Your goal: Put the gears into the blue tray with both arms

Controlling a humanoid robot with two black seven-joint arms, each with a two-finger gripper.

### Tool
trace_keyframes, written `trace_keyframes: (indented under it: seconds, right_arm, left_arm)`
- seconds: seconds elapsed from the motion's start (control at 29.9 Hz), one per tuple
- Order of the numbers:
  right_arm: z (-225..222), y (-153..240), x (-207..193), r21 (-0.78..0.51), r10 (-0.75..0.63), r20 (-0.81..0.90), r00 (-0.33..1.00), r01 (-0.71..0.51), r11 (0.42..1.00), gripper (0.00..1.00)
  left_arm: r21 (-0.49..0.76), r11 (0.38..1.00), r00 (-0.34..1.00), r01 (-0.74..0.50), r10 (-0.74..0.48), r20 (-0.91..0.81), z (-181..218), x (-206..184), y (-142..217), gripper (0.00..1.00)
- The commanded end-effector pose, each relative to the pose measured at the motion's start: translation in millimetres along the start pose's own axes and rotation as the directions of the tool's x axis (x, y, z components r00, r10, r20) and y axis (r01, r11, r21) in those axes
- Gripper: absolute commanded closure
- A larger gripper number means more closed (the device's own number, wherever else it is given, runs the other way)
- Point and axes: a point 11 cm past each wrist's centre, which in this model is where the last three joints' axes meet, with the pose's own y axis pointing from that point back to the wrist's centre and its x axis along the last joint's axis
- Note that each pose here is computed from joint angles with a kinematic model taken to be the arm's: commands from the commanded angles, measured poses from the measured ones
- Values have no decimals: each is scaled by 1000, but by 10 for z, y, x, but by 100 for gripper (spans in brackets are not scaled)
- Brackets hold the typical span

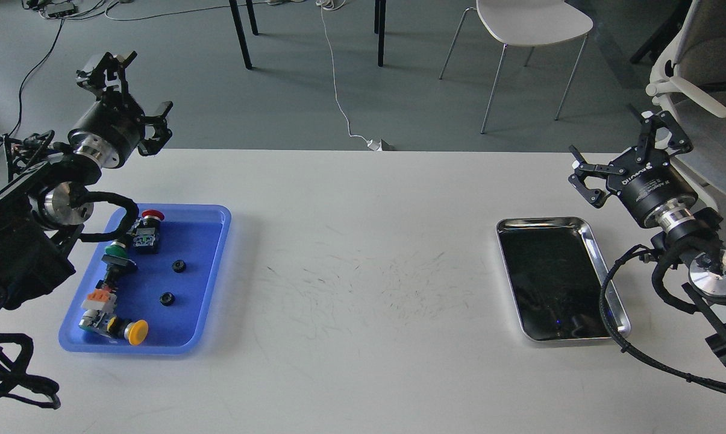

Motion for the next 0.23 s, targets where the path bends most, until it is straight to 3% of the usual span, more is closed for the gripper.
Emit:
trace_keyframes:
  seconds: [0.0, 0.2]
  right_arm:
    - [8, -4, -1, -1, 0, 1, 1000, 0, 1000, 1]
    - [4, -4, 1, 1, 1, 1, 1000, -1, 1000, 1]
  left_arm:
    - [5, 1000, 1000, -1, 1, -8, -30, -14, -5, 2]
    - [-14, 1000, 998, -16, 15, -55, -33, 13, 12, 2]
